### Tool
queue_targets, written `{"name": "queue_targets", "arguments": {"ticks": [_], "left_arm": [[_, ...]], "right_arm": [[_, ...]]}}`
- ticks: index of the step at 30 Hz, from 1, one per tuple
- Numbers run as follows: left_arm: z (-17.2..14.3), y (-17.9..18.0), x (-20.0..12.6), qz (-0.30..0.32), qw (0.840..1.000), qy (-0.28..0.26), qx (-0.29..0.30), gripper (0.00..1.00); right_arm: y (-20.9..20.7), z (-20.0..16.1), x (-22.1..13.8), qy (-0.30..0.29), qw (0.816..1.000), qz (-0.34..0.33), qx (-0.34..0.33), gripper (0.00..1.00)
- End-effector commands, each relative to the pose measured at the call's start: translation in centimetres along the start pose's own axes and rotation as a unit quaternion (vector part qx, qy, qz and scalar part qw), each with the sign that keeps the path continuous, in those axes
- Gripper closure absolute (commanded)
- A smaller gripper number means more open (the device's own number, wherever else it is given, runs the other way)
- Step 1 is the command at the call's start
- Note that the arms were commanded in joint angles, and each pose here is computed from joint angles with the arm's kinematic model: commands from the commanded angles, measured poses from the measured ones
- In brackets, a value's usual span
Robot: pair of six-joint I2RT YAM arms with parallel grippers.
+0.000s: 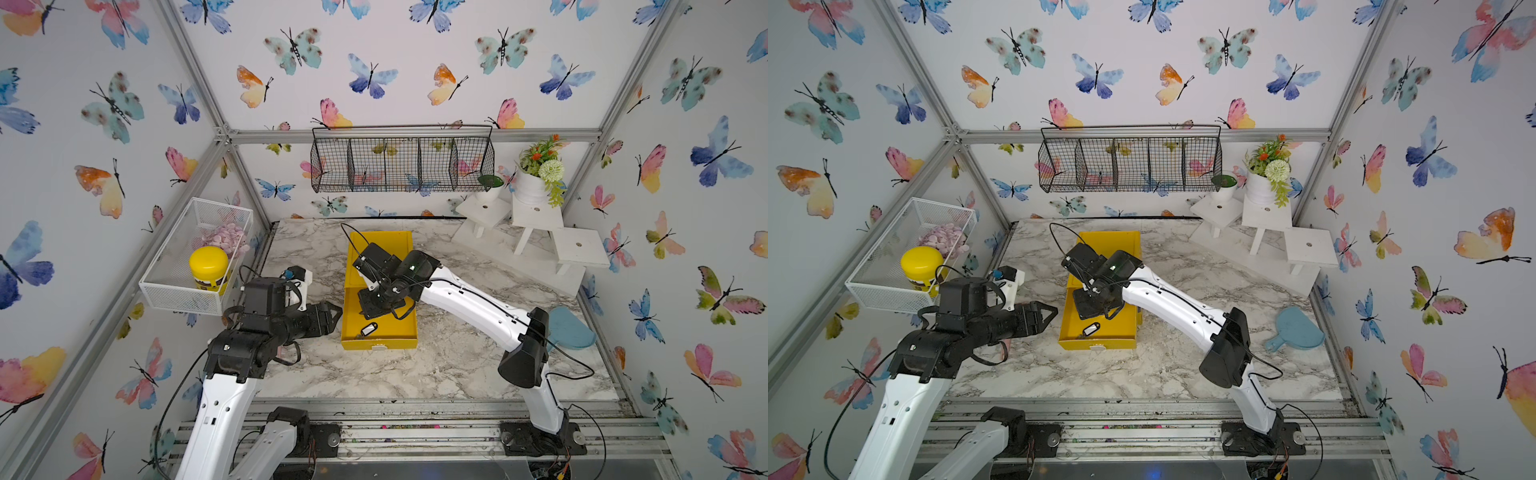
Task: Take the keys out of the drawer
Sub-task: Pick up the key from the drawer.
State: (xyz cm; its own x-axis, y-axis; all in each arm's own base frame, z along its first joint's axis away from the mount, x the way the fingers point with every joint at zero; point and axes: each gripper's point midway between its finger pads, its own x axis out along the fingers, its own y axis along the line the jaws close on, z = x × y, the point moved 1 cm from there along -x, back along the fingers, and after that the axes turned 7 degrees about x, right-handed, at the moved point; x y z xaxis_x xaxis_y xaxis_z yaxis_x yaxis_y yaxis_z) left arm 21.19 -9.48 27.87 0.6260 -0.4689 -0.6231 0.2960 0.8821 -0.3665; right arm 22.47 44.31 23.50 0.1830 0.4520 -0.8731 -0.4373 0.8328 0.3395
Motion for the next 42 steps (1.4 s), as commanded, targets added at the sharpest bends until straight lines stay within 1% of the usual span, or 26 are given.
{"name": "queue_targets", "arguments": {"ticks": [1, 5, 6, 10, 13, 15, 18, 22, 26, 29, 33, 36, 38, 42], "left_arm": [[2.8, -1.5, -1.4, -0.025, 0.996, -0.065, 0.062, 0.33], [4.7, -3.2, -1.8, -0.063, 0.987, -0.098, 0.113, 0.35], [5.0, -4.0, -1.9, -0.085, 0.983, -0.102, 0.126, 0.35], [6.9, -5.8, -2.0, -0.131, 0.969, -0.12, 0.171, 0.37], [8.3, -7.1, -1.6, -0.15, 0.961, -0.127, 0.196, 0.38], [9.0, -8.0, -0.9, -0.152, 0.957, -0.126, 0.214, 0.38], [9.4, -10.2, 1.2, -0.142, 0.951, -0.117, 0.249, 0.38], [8.4, -15.1, 4.0, -0.172, 0.931, -0.09, 0.307, 0.37], [8.8, -18.3, 5.8, -0.196, 0.921, -0.105, 0.32, 0.37], [9.1, -20.0, 6.5, -0.212, 0.913, -0.11, 0.331, 0.37], [8.7, -21.7, 7.2, -0.229, 0.9, -0.102, 0.355, 0.38], [8.4, -22.4, 7.4, -0.243, 0.893, -0.103, 0.366, 0.37], [8.1, -22.8, 7.4, -0.256, 0.882, -0.104, 0.381, 0.37], [7.8, -22.8, 7.9, -0.254, 0.873, -0.103, 0.402, 0.36]], "right_arm": [[1.2, -0.1, -5.0, -0.023, 0.999, 0.039, -0.022, 0.98], [0.7, -0.2, -8.2, -0.047, 0.998, 0.038, -0.03, 0.98], [0.4, -0.2, -9.0, -0.053, 0.998, 0.034, -0.031, 0.98], [-1.7, -0.8, -12.0, -0.076, 0.997, 0.0, -0.024, 0.98], [-4.1, -1.9, -13.3, -0.075, 0.996, -0.042, -0.016, 0.98], [-6.0, -2.8, -13.8, -0.067, 0.995, -0.068, -0.009, 0.98], [-8.6, -3.7, -14.6, -0.065, 0.994, -0.084, 0.015, 0.98], [-13.1, -3.8, -16.3, -0.082, 0.989, -0.103, 0.065, 0.98], [-17.3, -3.4, -17.7, -0.102, 0.981, -0.126, 0.11, 0.98], [-19.3, -3.4, -17.5, -0.111, 0.975, -0.142, 0.127, 0.98], [-20.9, -3.2, -16.2, -0.115, 0.972, -0.144, 0.145, 0.98], [-21.6, -2.8, -14.8, -0.121, 0.971, -0.133, 0.158, 0.98], [-22.0, -2.4, -13.8, -0.13, 0.97, -0.121, 0.167, 0.98], [-23.3, -2.7, -11.3, -0.128, 0.969, -0.119, 0.177, 0.98]]}}
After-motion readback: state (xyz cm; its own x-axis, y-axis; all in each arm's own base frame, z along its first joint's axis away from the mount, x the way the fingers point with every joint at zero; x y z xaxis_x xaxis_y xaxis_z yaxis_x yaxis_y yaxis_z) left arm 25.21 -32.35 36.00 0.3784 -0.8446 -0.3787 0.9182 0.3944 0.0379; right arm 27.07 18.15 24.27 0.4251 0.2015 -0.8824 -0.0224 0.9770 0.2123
